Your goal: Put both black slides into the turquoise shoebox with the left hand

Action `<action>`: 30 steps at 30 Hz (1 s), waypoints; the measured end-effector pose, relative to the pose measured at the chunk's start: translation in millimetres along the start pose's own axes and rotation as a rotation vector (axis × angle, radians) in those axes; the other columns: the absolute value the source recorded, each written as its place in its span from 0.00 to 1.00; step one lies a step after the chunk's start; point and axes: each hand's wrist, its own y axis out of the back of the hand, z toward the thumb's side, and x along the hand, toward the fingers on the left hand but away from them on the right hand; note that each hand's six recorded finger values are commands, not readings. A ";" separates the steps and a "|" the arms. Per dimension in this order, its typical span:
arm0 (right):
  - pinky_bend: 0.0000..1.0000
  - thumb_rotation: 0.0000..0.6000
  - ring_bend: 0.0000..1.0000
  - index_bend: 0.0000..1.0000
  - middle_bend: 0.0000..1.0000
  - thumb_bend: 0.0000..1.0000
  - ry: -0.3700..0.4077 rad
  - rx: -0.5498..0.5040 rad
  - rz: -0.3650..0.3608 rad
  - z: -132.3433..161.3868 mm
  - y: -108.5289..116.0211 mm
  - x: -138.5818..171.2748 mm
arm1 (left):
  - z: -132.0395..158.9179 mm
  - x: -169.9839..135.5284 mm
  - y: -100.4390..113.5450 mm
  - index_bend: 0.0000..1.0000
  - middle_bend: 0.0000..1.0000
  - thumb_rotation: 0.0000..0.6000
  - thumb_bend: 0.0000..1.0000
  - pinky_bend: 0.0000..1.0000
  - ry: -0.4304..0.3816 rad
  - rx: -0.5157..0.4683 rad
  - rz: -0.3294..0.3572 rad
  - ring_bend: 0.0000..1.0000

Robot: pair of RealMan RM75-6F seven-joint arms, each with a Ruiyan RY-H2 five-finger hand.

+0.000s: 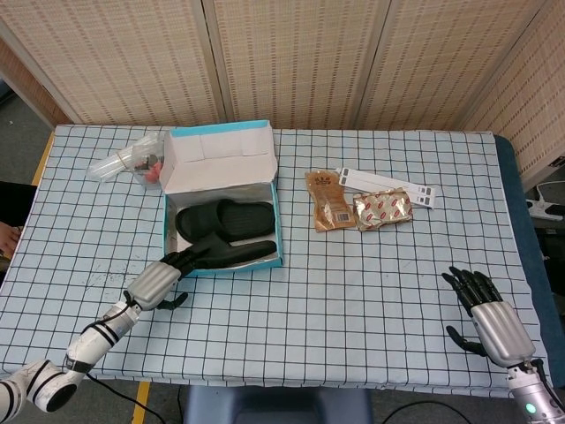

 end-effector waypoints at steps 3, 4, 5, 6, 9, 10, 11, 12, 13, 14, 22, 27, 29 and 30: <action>0.00 1.00 0.00 0.00 0.00 0.23 -0.001 0.001 -0.001 -0.3 0.3 -0.2 | -3.7 2.6 -5.2 0.13 0.12 1.00 0.44 0.12 0.008 -0.003 -0.015 0.07; 0.00 1.00 0.00 0.00 0.00 0.23 -0.002 0.001 -0.002 -0.5 0.4 -0.2 | -4.9 3.7 -6.4 0.13 0.12 1.00 0.44 0.12 0.010 -0.002 -0.018 0.07; 0.00 1.00 0.00 0.00 0.00 0.23 -0.002 0.001 -0.002 -0.6 0.5 -0.2 | -5.7 4.4 -7.1 0.13 0.12 1.00 0.45 0.12 0.011 -0.003 -0.019 0.07; 0.00 1.00 0.00 0.00 0.00 0.23 -0.002 0.002 -0.002 -0.5 0.5 -0.2 | -6.4 5.1 -7.5 0.13 0.12 1.00 0.45 0.12 0.013 -0.003 -0.021 0.07; 0.00 1.00 0.00 0.00 0.00 0.23 -0.001 0.002 -0.002 -0.2 0.4 -0.1 | -8.9 7.1 -8.1 0.13 0.12 1.00 0.45 0.12 0.017 0.001 -0.020 0.07; 0.00 1.00 0.00 0.00 0.00 0.23 -0.001 0.002 -0.003 -0.2 0.4 0.0 | -10.1 7.9 -8.5 0.13 0.12 1.00 0.44 0.12 0.020 0.002 -0.022 0.07; 0.00 1.00 0.00 0.00 0.00 0.23 -0.001 0.002 -0.003 -0.1 0.4 0.0 | -10.9 8.5 -8.9 0.13 0.12 1.00 0.44 0.12 0.022 0.003 -0.024 0.07; 0.00 1.00 0.00 0.00 0.00 0.23 -0.001 0.002 -0.003 -0.1 0.4 0.1 | -11.7 9.0 -9.3 0.13 0.12 1.00 0.45 0.12 0.024 0.004 -0.027 0.07; 0.00 1.00 0.00 0.00 0.00 0.23 -0.001 0.001 -0.003 0.0 0.6 0.2 | -12.4 9.7 -10.0 0.13 0.12 1.00 0.45 0.12 0.025 0.007 -0.030 0.07; 0.00 1.00 0.00 0.00 0.00 0.23 -0.001 0.001 -0.004 0.1 0.7 0.4 | -12.5 10.2 -10.5 0.13 0.12 1.00 0.45 0.12 0.026 0.008 -0.032 0.07; 0.00 1.00 0.00 0.00 0.00 0.23 0.002 0.000 -0.003 1.2 0.6 0.8 | -7.2 8.6 -7.2 0.13 0.12 1.00 0.45 0.11 0.009 0.011 -0.025 0.07; 0.00 1.00 0.00 0.00 0.00 0.23 0.004 -0.004 -0.012 1.5 2.6 2.5 | -2.2 5.9 0.5 0.04 0.05 1.00 0.44 0.10 -0.006 0.011 0.015 0.01; 0.00 1.00 0.00 0.00 0.00 0.23 0.003 -0.005 -0.015 1.2 3.7 3.2 | 1.5 4.4 5.9 0.00 0.01 1.00 0.44 0.09 -0.020 0.002 0.045 0.00; 0.00 1.00 0.00 0.00 0.00 0.23 0.004 -0.006 -0.017 1.2 4.0 3.3 | 3.2 3.9 8.2 0.00 0.00 1.00 0.44 0.09 -0.027 -0.005 0.057 0.00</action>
